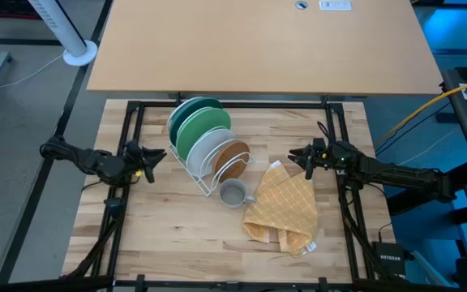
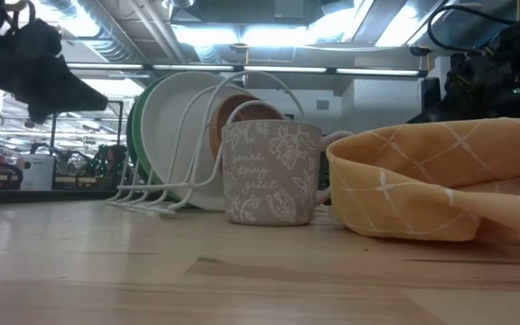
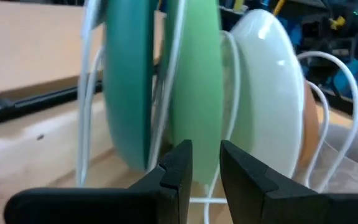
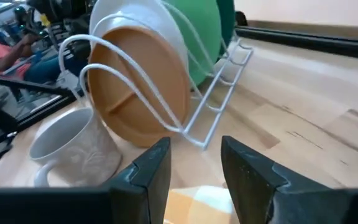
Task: Sort dishes
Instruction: Return to Home Position
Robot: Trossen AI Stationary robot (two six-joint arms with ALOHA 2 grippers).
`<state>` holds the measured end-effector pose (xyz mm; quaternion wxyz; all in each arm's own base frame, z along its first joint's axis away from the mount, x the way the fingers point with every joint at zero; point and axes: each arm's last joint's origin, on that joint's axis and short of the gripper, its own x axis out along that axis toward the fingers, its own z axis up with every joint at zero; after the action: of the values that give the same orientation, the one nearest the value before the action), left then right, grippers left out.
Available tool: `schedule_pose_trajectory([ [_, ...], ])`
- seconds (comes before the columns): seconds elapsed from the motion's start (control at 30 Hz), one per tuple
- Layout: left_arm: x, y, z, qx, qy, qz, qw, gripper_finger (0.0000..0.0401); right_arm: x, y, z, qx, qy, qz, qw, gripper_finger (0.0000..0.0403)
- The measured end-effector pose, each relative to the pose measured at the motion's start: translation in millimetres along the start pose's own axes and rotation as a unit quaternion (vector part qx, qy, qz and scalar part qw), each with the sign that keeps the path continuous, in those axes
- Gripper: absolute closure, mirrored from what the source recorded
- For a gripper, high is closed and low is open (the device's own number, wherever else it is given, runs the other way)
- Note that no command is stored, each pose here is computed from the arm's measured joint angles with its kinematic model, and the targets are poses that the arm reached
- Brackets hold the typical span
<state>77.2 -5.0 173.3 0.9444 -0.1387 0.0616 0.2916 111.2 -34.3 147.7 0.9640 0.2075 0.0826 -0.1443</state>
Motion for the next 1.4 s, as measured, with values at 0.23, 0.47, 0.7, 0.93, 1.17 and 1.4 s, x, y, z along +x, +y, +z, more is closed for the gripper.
schedule_pose_trajectory([
  [0.23, 2, -4, 1, 0.02, -0.02, -0.017, 0.999, 0.0329, 0, 1, -1, 0.001, 0.01, 0.017, 1.0, 0.0258],
  [0.47, 5, -4, -6, 0.04, -0.012, 0.0, 0.999, 0.0329, 0, -3, -7, -0.009, 0.036, -0.013, 0.999, 0.0258],
  [0.7, 6, -4, -7, 0.044, -0.01, 0.001, 0.999, 0.0329, 0, -4, -8, 0.004, 0.04, -0.022, 0.999, 0.0258],
  [0.93, 6, -4, -7, 0.044, -0.01, 0.001, 0.999, 0.0329, 0, -4, -8, 0.004, 0.039, -0.024, 0.999, 0.0258],
  [1.17, 6, -4, -7, 0.045, -0.01, 0.002, 0.999, 0.0329, 0, -4, -8, 0.004, 0.039, -0.024, 0.999, 0.0258],
  [1.4, 6, -4, -7, 0.045, -0.009, 0.002, 0.999, 0.0329, 0, -4, -8, 0.004, 0.039, -0.024, 0.999, 0.0258],
])
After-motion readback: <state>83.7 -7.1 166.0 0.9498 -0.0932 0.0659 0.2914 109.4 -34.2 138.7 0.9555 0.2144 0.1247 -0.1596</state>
